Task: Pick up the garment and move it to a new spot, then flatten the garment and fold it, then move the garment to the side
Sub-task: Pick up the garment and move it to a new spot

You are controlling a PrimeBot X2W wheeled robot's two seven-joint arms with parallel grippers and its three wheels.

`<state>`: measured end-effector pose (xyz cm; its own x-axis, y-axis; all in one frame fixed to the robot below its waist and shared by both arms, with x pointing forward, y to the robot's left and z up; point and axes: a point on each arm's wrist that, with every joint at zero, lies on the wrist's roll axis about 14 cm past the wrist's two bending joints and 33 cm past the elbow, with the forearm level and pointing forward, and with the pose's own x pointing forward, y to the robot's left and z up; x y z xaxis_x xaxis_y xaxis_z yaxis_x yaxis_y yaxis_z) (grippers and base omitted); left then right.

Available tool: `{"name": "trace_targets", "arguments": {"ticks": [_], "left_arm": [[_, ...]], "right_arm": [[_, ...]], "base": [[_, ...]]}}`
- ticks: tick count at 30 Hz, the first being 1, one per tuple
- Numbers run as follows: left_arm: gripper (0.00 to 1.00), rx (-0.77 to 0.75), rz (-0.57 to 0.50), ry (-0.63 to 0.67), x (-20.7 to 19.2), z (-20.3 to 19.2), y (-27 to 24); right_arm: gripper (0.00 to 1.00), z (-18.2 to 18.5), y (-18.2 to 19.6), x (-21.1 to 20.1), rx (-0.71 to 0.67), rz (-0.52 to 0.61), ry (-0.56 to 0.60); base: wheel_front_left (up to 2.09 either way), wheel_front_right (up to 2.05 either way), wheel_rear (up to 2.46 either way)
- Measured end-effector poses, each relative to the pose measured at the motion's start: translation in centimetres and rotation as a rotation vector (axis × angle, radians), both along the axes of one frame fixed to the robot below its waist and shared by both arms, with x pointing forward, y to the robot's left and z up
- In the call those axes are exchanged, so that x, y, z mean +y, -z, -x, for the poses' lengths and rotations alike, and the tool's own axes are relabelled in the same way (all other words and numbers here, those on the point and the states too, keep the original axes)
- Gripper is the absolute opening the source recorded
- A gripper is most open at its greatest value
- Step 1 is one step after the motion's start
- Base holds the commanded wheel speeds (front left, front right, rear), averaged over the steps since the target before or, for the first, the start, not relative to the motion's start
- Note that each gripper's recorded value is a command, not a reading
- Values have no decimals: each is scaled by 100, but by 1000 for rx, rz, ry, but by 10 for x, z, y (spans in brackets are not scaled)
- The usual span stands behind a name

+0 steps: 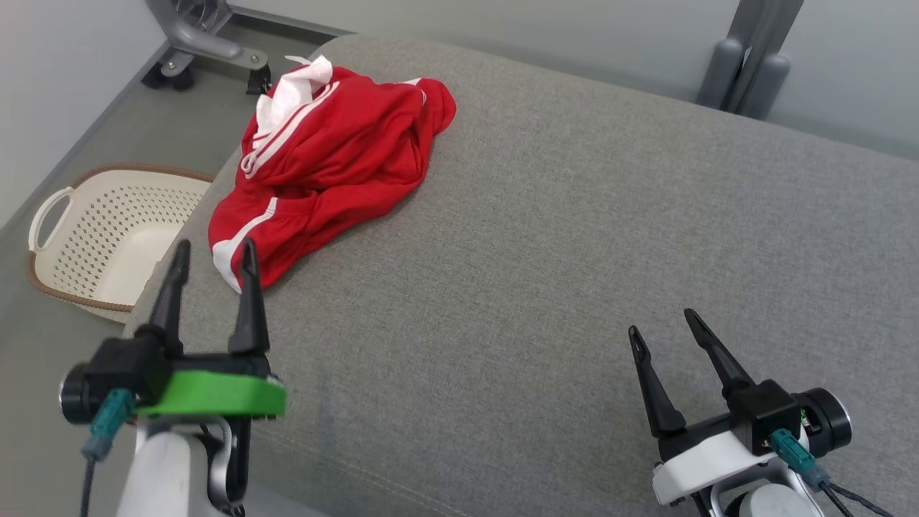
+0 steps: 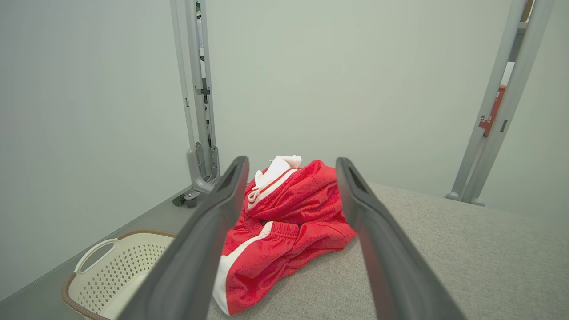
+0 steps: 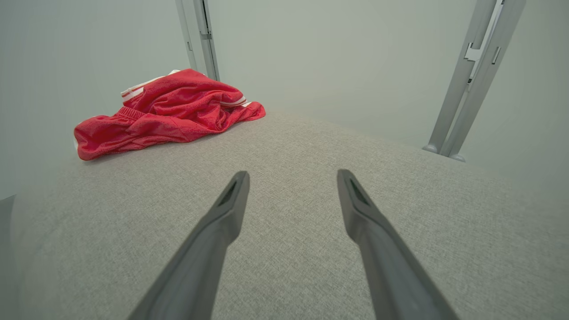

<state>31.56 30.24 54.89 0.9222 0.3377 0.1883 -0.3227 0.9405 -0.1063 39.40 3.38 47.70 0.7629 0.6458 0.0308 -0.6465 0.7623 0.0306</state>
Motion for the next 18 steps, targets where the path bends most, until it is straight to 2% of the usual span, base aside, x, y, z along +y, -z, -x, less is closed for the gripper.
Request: {"name": "trace_targets", "arguments": {"ticks": [5, 10, 14, 18], "left_arm": [[100, 32, -3, -13, 30, -54, -7], [100, 277, 44, 5, 62, -111, 12], [100, 400, 74, 36, 69, -153, 14], [100, 524, 164, 92, 56, -186, 35]], "right_arm": [[100, -13, 22, 0, 36, 25, 4], [100, -26, 40, -7, 60, 44, 30], [100, -33, 54, -14, 74, 69, 49], [100, -40, 66, -22, 95, 75, 72]], "base": [[0, 0, 0], [0, 0, 0], [0, 0, 0], [0, 0, 0]]}}
